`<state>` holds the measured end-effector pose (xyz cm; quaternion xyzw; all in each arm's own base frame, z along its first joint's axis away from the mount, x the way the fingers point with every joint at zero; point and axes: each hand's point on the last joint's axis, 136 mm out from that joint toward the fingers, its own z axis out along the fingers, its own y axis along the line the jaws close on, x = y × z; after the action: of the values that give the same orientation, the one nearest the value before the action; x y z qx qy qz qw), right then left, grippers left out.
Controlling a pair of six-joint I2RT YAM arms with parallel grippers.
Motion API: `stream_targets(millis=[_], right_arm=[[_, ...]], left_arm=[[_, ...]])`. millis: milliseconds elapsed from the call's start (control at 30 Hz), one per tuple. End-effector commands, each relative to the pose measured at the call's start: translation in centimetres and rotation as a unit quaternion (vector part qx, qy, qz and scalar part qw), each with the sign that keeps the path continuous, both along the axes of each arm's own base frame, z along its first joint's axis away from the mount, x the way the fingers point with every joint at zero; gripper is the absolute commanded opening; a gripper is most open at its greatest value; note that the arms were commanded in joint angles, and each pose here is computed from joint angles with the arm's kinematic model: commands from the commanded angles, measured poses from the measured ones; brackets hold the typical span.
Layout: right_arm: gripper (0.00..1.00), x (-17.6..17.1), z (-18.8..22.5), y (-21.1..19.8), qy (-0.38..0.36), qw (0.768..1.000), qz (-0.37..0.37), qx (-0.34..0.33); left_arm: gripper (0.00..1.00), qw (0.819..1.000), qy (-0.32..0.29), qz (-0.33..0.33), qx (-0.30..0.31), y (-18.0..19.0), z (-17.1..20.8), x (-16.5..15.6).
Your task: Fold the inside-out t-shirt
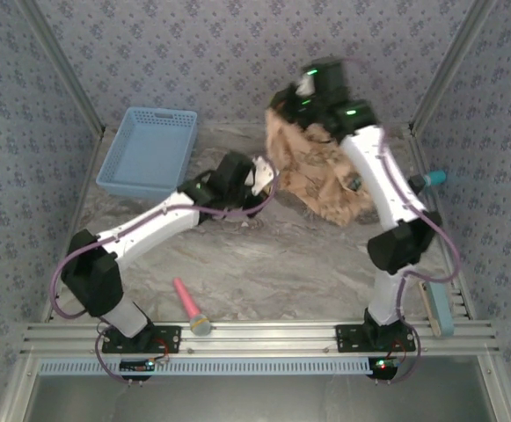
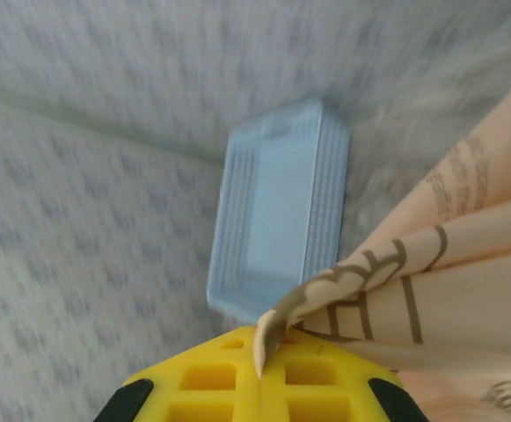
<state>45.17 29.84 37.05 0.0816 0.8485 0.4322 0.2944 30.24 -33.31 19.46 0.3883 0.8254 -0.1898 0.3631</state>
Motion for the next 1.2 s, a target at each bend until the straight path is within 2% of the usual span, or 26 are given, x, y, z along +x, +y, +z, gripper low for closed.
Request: stream_targets(millis=[0, 67, 100, 133, 200, 233, 300, 433, 500, 600, 667, 700, 767, 833, 900, 1067, 1167], right_arm=[[0.0, -2.9, -7.3, 9.1, 0.044, 0.994, 0.092, -0.045], [0.0, -6.7, -12.6, 14.7, 0.089, 0.981, 0.163, -0.06], [0.02, -8.5, -14.9, 16.7, 0.109, 0.973, 0.191, -0.068], [0.11, -10.2, -17.0, 18.0, 0.129, 0.965, 0.217, -0.072], [0.38, -12.1, -19.8, 18.5, 0.161, 0.956, 0.233, -0.079], [0.44, -12.5, -20.9, 18.0, 0.171, 0.953, 0.234, -0.083], [0.46, -13.1, -21.9, 15.9, 0.179, 0.953, 0.221, -0.102], [0.52, -13.0, -21.9, 9.8, 0.17, 0.963, 0.172, -0.12], [0.52, -12.9, -22.2, 6.1, 0.166, 0.967, 0.138, -0.137], [0.54, -13.2, -22.9, 0.6, 0.159, 0.968, 0.091, -0.172], [0.55, -14.2, -23.5, -1.5, 0.166, 0.965, 0.08, -0.187], [0.55, -15.0, -23.9, -2.0, 0.172, 0.964, 0.082, -0.188], [0.58, -16.9, -25.6, -2.4, 0.202, 0.958, 0.082, -0.187], [0.61, -18.9, -27.2, -1.8, 0.23, 0.953, 0.077, -0.181], [0.64, -20.4, -28.6, -0.5, 0.251, 0.951, 0.068, -0.168], [0.65, -22.0, -31.1, 3.8, 0.277, 0.946, 0.074, -0.153], [0.64, -21.6, -31.6, 5.0, 0.267, 0.945, 0.069, -0.174]], left_arm=[[0.0, 0.989, 0.112, -0.002, -0.1, -1.8, -2.7, -6.5], [0.03, 0.982, 0.14, -0.045, -0.118, -3.1, -4.2, -10.4], [0.08, 0.976, 0.159, -0.082, -0.127, -4.0, -4.7, -12.9], [0.17, 0.969, 0.172, -0.112, -0.133, -4.8, -4.7, -14.9], [0.39, 0.956, 0.197, -0.167, -0.136, -5.8, -4.5, -18.4], [0.44, 0.952, 0.205, -0.185, -0.135, -6.1, -4.3, -19.6], [0.46, 0.947, 0.212, -0.203, -0.132, -6.0, -3.8, -20.7], [0.49, 0.949, 0.187, -0.22, -0.122, -5.0, -1.2, -20.6], [0.49, 0.957, 0.164, -0.212, -0.111, -3.7, 0.1, -19.1], [0.51, 0.978, 0.143, -0.12, -0.092, -0.1, 1.1, -13.9], [0.54, 0.988, 0.135, -0.012, -0.069, 3.8, 0.4, -9.7], [0.59, 0.989, 0.131, 0.06, -0.04, 6.5, -0.8, -7.8], [0.63, 0.971, 0.136, 0.197, 0.004, 12.1, -3.0, -5.2], [0.64, 0.933, 0.181, 0.312, 0.004, 17.2, -5.5, -4.1], [0.65, 0.898, 0.213, 0.383, -0.018, 20.2, -7.4, -3.7], [0.69, 0.866, 0.249, 0.433, -0.007, 22.5, -10.7, -3.0], [0.72, 0.846, 0.27, 0.459, 0.014, 23.5, -12.8, -2.7]])
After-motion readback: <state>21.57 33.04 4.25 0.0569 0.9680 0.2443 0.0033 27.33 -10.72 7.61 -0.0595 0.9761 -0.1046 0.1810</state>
